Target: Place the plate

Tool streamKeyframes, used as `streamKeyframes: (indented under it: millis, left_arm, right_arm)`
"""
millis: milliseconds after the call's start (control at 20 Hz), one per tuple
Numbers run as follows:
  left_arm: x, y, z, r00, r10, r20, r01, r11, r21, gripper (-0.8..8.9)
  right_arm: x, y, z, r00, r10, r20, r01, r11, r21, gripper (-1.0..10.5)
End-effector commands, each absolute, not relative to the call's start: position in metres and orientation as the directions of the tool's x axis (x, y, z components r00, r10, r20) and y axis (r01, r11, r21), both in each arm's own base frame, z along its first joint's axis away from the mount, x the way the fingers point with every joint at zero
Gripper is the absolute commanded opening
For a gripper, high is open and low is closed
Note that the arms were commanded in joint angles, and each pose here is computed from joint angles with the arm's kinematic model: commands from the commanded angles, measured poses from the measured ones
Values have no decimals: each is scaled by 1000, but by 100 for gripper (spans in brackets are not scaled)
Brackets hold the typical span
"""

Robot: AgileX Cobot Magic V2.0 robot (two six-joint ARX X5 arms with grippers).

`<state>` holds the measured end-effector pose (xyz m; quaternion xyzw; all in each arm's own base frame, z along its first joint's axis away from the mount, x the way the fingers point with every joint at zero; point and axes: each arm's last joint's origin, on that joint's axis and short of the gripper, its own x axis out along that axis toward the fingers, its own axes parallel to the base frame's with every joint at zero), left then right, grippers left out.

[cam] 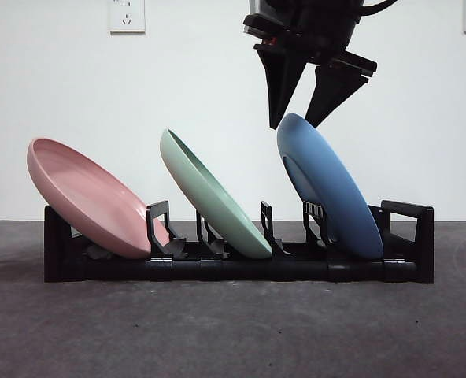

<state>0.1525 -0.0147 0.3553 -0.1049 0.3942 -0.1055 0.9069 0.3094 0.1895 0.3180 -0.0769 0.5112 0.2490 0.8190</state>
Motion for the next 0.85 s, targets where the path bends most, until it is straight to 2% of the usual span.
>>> streamKeyframes:
  millis: [50, 150, 450, 650, 850]
  left_arm:
    - [153, -15, 362, 683, -283, -673, 122, 953, -277, 343]
    - [153, -15, 362, 683, -283, -673, 122, 953, -277, 343]
    - [153, -15, 362, 682, -283, -674, 122, 953, -277, 343]
    - [153, -15, 362, 683, -283, -674, 122, 953, -277, 343]
    - [153, -15, 362, 681, -283, -676, 122, 953, -277, 343]
  right_arm:
    - [314, 195, 317, 359, 332, -873, -486, 864, 128, 109]
    - [314, 195, 317, 357, 334, -872, -487, 863, 132, 40]
    - [311, 194, 321, 331, 341, -880, -488, 860, 150, 20]
    - [303, 192, 344, 302, 412, -860, -516, 829, 216, 20]
    - [292, 186, 374, 319, 442, -838, -532, 816, 227, 20]
